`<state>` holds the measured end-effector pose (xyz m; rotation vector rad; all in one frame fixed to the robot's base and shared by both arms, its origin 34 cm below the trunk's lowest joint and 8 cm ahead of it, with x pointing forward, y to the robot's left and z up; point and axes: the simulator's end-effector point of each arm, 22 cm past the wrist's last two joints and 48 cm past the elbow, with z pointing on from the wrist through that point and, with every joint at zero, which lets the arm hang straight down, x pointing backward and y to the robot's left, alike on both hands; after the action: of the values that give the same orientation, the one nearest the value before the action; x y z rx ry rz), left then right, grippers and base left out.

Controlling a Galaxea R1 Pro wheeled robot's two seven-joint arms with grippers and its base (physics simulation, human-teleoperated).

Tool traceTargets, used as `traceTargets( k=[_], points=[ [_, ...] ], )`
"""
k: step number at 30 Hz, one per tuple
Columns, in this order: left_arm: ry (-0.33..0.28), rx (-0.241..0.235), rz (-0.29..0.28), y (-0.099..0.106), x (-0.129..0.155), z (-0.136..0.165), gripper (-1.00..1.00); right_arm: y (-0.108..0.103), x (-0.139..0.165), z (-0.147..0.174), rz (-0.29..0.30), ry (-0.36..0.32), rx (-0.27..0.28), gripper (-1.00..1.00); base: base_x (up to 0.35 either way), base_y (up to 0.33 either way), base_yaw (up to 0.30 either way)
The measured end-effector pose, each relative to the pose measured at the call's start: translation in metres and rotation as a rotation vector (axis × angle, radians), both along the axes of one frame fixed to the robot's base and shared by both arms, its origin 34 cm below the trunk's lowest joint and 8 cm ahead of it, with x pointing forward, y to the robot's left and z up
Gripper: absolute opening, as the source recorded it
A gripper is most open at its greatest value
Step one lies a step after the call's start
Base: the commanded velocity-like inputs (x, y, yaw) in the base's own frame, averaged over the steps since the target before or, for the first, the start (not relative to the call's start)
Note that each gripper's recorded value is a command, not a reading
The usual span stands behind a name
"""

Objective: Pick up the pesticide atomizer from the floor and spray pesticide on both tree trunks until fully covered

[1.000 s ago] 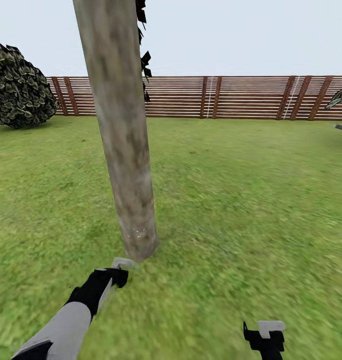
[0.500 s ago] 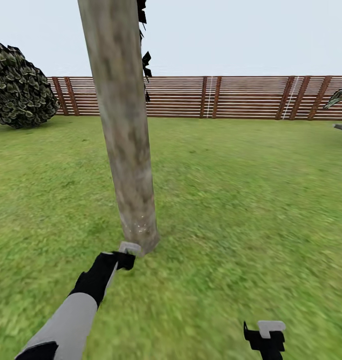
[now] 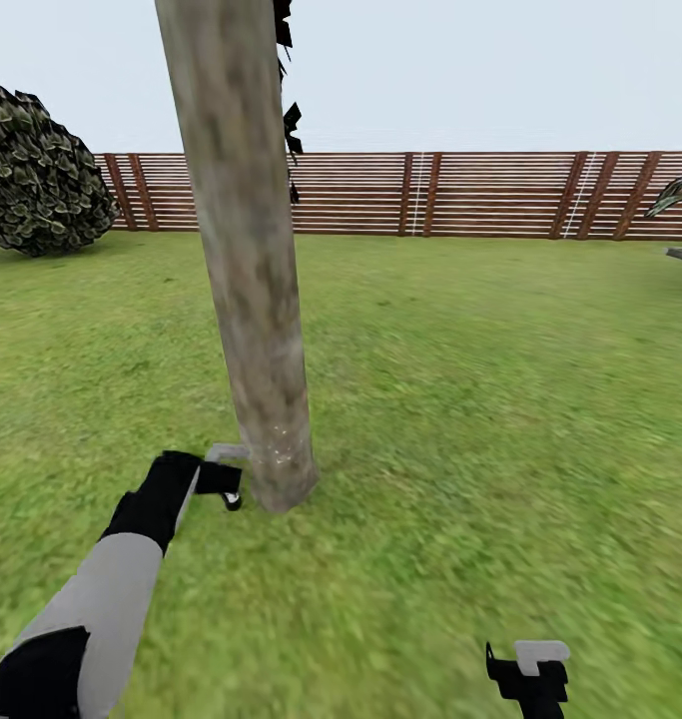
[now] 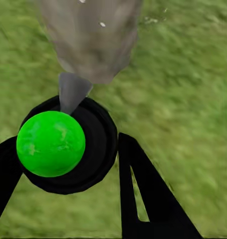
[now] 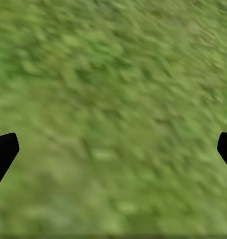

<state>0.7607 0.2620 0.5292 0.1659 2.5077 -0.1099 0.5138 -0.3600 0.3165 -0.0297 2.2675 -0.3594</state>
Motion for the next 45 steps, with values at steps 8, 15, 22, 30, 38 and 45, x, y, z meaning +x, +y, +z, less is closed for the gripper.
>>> traceTargets(
  k=[8, 15, 22, 30, 38, 45],
  points=[
    [-0.005, -0.059, -0.07, -0.058, 0.013, 0.026, -1.0, 0.001, 0.0, 0.0, 0.001, 0.0, 0.001, 1.0, 0.0, 0.0, 0.092],
    [-0.003, -0.012, -0.013, -0.012, 0.026, 0.049, -1.0, 0.001, 0.0, 0.0, 0.001, 0.0, 0.002, 1.0, 0.0, 0.0, 0.227],
    [-0.006, -0.02, -0.016, -0.015, 0.028, 0.051, -1.0, 0.0, 0.0, 0.0, 0.001, 0.0, -0.001, 1.0, 0.0, -0.098, 0.017],
    [-0.006, -0.013, -0.01, -0.009, 0.027, 0.05, -1.0, 0.0, 0.0, 0.0, 0.001, 0.0, -0.002, 1.0, 0.0, -0.269, 0.0],
    [-0.002, -0.005, -0.004, -0.004, 0.026, 0.048, -1.0, 0.0, 0.0, 0.0, 0.001, 0.0, -0.002, 1.0, 0.022, -0.273, 0.0],
    [0.002, 0.002, -0.001, -0.001, 0.024, 0.044, -1.0, 0.0, 0.0, 0.0, 0.001, 0.0, -0.002, 1.0, 0.007, -0.272, 0.024]
  ],
)
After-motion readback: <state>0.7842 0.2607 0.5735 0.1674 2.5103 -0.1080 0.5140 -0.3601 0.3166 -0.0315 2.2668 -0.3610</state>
